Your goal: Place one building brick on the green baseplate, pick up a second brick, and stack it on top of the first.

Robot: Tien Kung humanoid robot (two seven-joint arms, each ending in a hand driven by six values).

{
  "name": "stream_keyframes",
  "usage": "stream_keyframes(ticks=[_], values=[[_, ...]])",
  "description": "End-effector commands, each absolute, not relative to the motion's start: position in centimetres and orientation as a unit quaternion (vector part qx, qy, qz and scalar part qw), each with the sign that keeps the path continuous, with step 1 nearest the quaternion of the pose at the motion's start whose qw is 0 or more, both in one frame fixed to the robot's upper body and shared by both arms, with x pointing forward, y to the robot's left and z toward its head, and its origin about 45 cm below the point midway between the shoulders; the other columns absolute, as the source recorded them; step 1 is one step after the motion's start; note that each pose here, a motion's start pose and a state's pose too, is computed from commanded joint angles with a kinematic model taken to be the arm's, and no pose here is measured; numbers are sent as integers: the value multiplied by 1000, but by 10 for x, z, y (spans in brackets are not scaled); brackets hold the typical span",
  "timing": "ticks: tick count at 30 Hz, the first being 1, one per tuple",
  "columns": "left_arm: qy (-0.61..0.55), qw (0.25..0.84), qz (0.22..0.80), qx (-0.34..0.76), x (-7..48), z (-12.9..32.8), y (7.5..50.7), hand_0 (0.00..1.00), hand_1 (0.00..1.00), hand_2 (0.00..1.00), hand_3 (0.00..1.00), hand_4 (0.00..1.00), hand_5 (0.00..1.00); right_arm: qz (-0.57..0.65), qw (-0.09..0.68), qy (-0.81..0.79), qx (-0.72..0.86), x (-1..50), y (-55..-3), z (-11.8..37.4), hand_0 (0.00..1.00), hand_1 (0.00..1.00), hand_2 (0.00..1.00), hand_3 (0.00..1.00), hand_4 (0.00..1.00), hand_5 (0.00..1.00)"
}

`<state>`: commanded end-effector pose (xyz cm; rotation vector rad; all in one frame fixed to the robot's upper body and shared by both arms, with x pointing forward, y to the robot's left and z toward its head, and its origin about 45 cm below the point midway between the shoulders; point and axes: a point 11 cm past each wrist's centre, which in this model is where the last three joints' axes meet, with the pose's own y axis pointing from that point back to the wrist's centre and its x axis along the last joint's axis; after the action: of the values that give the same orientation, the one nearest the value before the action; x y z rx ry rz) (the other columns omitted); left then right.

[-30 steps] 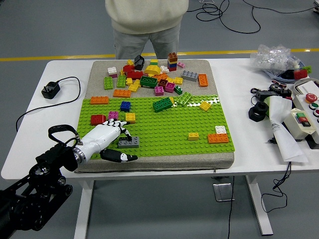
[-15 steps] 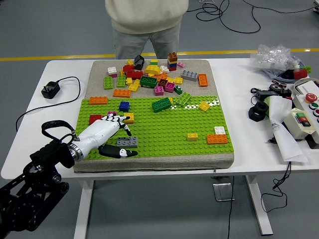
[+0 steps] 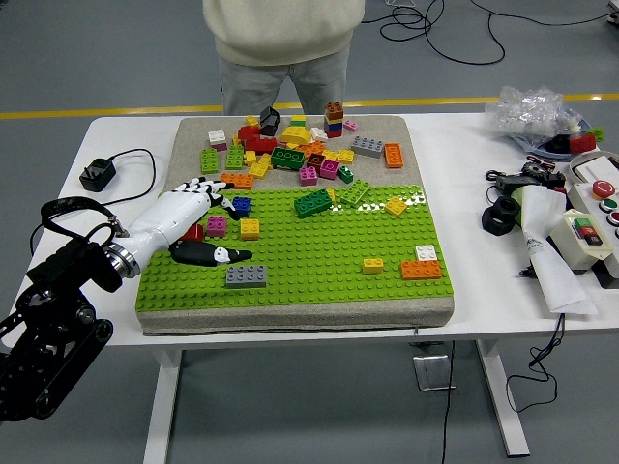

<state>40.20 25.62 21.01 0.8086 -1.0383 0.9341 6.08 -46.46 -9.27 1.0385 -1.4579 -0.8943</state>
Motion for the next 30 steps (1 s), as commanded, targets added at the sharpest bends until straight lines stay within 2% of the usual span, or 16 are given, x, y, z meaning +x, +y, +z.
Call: stream_keyframes(ticks=[1,2,7,8,13,14,19,20,30], values=[[-469,686,417,368,406,212,261,998,912,882,696,998,657,-376,540,-613,437,61,-465,-93,761,692,739,697,948,685],[-471,683,417,372,409,214,264,942,787,753,817,998,419,-376,540,-613,437,61,-465,-93,761,693,739,697,948,684],[-472,673,415,390,423,217,276,942,787,753,817,998,419,-376,541,-612,438,61,-464,-93,761,693,739,697,948,684],[-470,670,413,399,427,216,280,909,776,760,858,998,343,-376,541,-612,438,61,-463,-93,760,692,739,696,948,684],[-464,667,405,419,436,212,289,909,776,760,858,998,343,-375,542,-611,439,62,-463,-93,760,692,739,696,948,684],[-464,667,405,420,437,212,290,906,786,770,874,998,289,-375,542,-611,439,62,-463,-93,760,693,739,696,948,685],[-460,663,399,435,444,203,297,906,786,770,874,998,289,-375,542,-611,438,62,-463,-93,760,693,739,696,948,685],[-460,663,397,437,445,201,298,900,785,765,871,998,234,-375,542,-611,439,63,-463,-93,760,692,739,696,948,685],[-450,659,394,456,452,184,308,872,767,751,860,998,197,-375,541,-612,439,64,-462,-93,760,692,739,696,948,685]])
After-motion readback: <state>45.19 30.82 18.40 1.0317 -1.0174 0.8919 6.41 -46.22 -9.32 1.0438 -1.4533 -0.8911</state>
